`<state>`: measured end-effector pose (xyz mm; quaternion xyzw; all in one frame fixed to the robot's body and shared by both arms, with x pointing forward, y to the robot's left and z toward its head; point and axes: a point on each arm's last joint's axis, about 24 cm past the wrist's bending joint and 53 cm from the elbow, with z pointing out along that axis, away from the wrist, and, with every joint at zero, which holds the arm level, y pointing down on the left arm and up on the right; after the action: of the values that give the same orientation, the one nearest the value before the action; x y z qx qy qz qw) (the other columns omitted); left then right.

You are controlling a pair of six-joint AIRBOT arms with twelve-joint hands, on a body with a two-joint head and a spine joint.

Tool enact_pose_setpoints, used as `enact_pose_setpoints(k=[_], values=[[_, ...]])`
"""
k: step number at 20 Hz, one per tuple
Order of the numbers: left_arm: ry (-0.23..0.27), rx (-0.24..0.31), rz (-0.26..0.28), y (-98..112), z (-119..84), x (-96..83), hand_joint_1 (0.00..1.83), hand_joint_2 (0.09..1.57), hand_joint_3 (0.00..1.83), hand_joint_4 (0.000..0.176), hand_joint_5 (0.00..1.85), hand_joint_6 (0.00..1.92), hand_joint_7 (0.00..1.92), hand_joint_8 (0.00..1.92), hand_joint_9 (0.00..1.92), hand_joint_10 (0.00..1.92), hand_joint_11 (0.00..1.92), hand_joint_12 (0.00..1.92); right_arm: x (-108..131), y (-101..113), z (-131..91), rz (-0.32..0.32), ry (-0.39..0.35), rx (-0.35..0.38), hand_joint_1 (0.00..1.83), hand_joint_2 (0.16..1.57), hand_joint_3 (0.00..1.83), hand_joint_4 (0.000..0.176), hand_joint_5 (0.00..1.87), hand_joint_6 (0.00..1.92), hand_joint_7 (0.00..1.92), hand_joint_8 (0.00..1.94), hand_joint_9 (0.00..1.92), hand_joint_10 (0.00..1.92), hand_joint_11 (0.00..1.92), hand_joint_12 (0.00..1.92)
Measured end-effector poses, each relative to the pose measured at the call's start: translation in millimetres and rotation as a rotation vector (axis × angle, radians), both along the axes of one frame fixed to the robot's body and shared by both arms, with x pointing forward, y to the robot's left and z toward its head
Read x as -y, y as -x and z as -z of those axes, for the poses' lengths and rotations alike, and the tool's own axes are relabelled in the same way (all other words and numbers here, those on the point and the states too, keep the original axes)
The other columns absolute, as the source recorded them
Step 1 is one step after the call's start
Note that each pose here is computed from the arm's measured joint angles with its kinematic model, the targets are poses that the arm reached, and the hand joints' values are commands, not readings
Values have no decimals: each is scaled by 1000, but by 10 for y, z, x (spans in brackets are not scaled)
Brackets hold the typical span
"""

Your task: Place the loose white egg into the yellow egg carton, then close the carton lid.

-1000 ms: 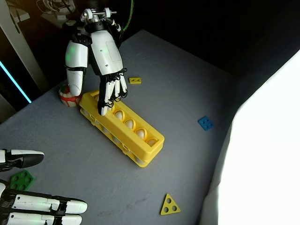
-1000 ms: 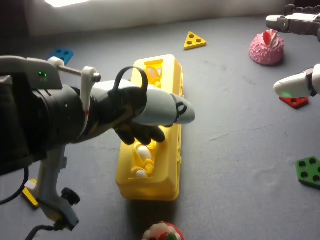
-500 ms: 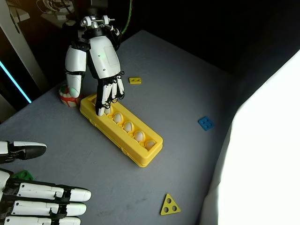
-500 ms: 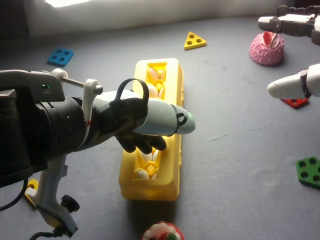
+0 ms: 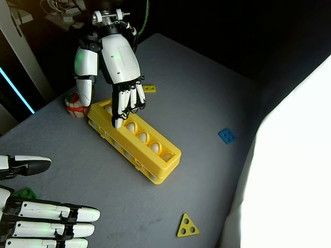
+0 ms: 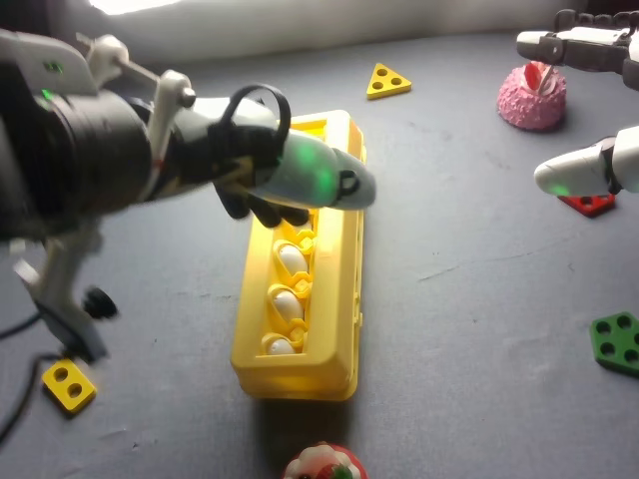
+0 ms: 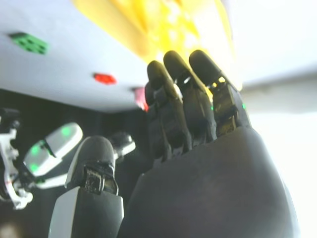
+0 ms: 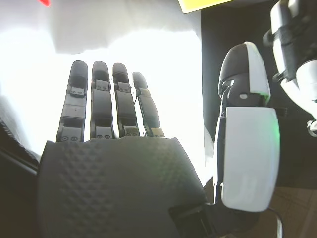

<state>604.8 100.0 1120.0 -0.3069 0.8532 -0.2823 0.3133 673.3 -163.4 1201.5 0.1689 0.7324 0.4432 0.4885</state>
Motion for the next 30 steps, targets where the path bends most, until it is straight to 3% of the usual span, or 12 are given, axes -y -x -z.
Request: enact_pose_setpoints(k=[5, 6, 14, 15, 17, 19, 21, 22, 23, 25, 29, 30], values=[[-88, 88, 57, -267, -254, -205, 184, 1316, 0, 0, 485, 3, 649, 7, 368, 698, 0, 1386, -1, 0, -2, -1, 1, 2, 665, 1002, 5, 0, 101, 7, 108, 1, 86, 3, 0, 188], [-106, 103, 70, -328, -297, -243, 161, 1318, 0, 0, 494, 7, 649, 7, 363, 697, 0, 1384, -8, 7, 4, -2, 1, 0, 397, 1084, 12, 0, 225, 23, 202, 4, 153, 25, 0, 492], [-161, 259, 112, -535, -662, -265, 147, 1319, 0, 0, 515, 11, 661, 10, 388, 689, 8, 1409, -32, 22, -2, -8, 2, 5, 359, 1095, 8, 0, 239, 16, 220, 4, 183, 33, 0, 667], [-171, 271, 117, -536, -684, -259, 183, 1311, 0, 0, 792, 61, 771, 371, 469, 1007, 104, 1518, -33, 22, -7, -8, 1, 7, 438, 1096, 2, 0, 687, 548, 711, 603, 452, 1092, 44, 1703], [-176, 297, 119, -543, -757, -257, 182, 1311, 0, 0, 808, 49, 723, 505, 454, 1059, 102, 1541, -32, 21, -12, -8, 2, 10, 440, 1097, 1, 0, 664, 655, 690, 712, 430, 1207, 33, 1771], [-184, 311, 121, -557, -787, -261, 145, 1320, 0, 0, 897, 78, 638, 968, 440, 1378, 124, 1699, -40, 32, 12, -14, 12, 6, 428, 1100, 1, 0, 744, 710, 740, 838, 455, 1345, 96, 1856], [-186, 305, 117, -554, -776, -272, 135, 1328, 0, 0, 850, 458, 627, 1263, 490, 1581, 260, 1845, -38, 28, -4, -12, 9, 13, 330, 1129, 8, 0, 819, 835, 808, 1013, 538, 1454, 251, 1908], [-192, 305, 120, -538, -771, -263, 126, 1332, 0, 0, 697, 886, 593, 1419, 487, 1679, 295, 1907, -41, 28, -15, -14, 11, 20, 300, 1140, 7, 0, 821, 914, 808, 1103, 559, 1486, 299, 1920], [-189, 303, 116, -540, -777, -269, 126, 1332, 0, 0, 697, 886, 593, 1419, 487, 1679, 295, 1907, -46, 30, -27, -17, 18, 30, 300, 1140, 7, 0, 821, 914, 808, 1103, 559, 1486, 299, 1920], [-194, 303, 117, -530, -773, -264, 130, 1325, 1, 0, 649, 1403, 645, 1658, 563, 1870, 437, 1921, -54, 40, -38, -25, 35, 53, 193, 1168, 6, 0, 866, 1303, 895, 1484, 681, 1822, 545, 1921], [-195, 301, 115, -530, -770, -270, 81, 1326, 0, 0, 750, 1703, 814, 1754, 729, 1921, 593, 1921, -70, 46, -100, -36, 51, 94, 139, 1178, 6, 0, 973, 1538, 1055, 1652, 956, 1920, 860, 1921], [-195, 301, 115, -530, -769, -271, 108, 1314, 0, 0, 1023, 1894, 1170, 1897, 1178, 1921, 1132, 1921, -78, 49, -134, -41, 58, 115, 99, 1197, 3, 68, 1233, 1850, 1371, 1887, 1390, 1921, 1377, 1921]])
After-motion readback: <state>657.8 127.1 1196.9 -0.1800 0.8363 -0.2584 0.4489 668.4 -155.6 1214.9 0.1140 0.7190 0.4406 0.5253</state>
